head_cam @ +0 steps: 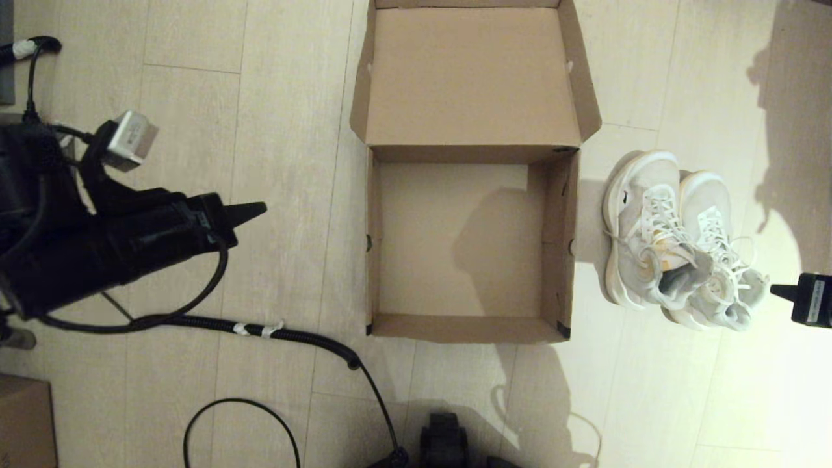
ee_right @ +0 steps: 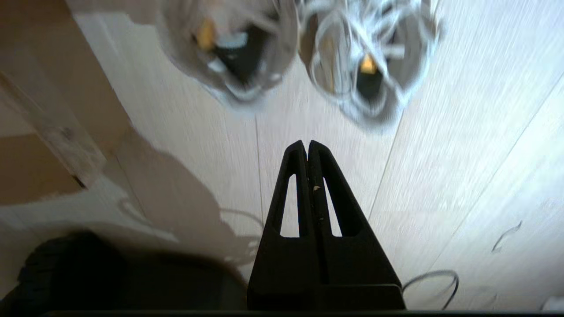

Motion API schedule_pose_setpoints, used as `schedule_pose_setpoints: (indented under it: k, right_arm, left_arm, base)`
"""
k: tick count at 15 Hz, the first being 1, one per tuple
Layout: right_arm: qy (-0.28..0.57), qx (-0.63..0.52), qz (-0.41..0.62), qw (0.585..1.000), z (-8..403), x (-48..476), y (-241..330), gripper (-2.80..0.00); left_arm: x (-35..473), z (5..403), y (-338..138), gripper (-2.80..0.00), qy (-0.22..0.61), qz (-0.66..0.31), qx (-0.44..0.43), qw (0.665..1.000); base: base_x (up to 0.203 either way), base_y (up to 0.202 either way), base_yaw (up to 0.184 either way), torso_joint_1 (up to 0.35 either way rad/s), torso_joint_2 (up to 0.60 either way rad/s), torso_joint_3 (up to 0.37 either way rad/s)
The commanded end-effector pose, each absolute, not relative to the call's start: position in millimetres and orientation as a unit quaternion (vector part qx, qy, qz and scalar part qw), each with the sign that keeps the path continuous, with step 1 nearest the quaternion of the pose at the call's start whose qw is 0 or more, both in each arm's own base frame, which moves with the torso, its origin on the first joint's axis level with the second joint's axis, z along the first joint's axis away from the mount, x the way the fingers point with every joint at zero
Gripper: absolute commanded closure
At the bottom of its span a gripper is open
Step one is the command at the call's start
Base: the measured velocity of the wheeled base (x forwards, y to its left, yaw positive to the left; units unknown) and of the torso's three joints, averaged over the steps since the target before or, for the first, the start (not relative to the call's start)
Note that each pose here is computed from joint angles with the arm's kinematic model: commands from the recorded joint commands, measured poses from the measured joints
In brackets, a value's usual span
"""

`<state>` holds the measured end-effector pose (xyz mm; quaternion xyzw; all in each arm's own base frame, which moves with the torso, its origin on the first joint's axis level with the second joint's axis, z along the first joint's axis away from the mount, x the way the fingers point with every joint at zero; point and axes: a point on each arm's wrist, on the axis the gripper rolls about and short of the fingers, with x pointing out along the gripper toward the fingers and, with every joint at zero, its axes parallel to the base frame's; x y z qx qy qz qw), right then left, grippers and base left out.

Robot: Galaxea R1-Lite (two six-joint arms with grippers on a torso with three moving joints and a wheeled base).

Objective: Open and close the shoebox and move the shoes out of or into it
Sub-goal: Put the shoes into the shoe box

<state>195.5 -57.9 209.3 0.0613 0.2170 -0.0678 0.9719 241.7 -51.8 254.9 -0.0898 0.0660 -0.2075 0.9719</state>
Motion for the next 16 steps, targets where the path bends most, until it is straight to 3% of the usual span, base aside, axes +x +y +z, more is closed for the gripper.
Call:
schedule_pose_setpoints:
  k: [1, 5, 6, 16]
  right_arm:
    - [0.251, 0.074, -0.071, 0.963, 191, 202, -62, 0.0]
    - [0.25, 0.073, -0.074, 0.963, 170, 232, -72, 0.0]
    - [0.231, 0.067, -0.075, 0.968, 169, 239, -74, -2.8]
    - [0.188, 0.085, -0.099, 0.973, 151, 270, -70, -2.8]
  left_arm:
    - [211, 267, -43, 0.0, 0.033, -0.211, -0.088, 0.973]
    - [217, 263, -45, 0.0, 0.043, -0.227, -0.088, 0.969]
    - [218, 261, -45, 0.0, 0.047, -0.23, -0.089, 0.968]
    - [218, 259, -46, 0.0, 0.052, -0.234, -0.089, 0.967]
  base:
    - [0.0, 0.0, 0.0, 0.0, 0.0, 0.0]
    - [0.0, 0.0, 0.0, 0.0, 0.0, 0.0]
    - [0.0, 0.0, 0.0, 0.0, 0.0, 0.0]
    - [0.0, 0.0, 0.0, 0.0, 0.0, 0.0]
